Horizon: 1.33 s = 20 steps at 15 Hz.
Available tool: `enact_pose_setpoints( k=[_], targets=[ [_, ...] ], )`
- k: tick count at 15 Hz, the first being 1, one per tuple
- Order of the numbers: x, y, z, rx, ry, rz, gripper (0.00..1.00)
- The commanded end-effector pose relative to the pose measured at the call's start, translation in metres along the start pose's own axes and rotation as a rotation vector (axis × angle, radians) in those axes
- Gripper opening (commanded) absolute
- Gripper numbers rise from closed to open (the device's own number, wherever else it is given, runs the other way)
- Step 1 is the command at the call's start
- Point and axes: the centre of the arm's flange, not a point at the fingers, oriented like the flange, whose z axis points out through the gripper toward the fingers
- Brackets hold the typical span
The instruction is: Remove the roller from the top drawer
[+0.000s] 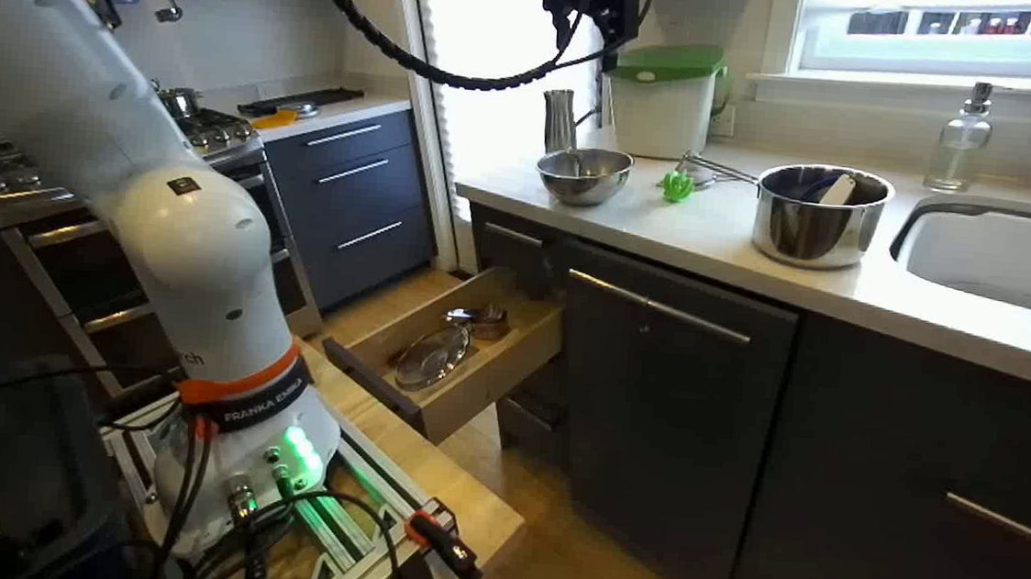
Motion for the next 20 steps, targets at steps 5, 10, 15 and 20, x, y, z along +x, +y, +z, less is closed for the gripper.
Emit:
enact_pose_setpoints(
  k=[5, 10, 15, 20],
  targets=[
    [0.000, 0.000, 0.000, 0.000, 0.000, 0.000, 1.00],
    [-0.026, -0.076, 0.054, -0.030, -0.149, -0.064, 1.00],
    [-0.065, -0.116, 0.127, -0.109, -0.357, -0.016, 1.00],
    [-0.107, -0.100, 0.203, -0.033, -0.402, 0.183, 1.00]
  ],
)
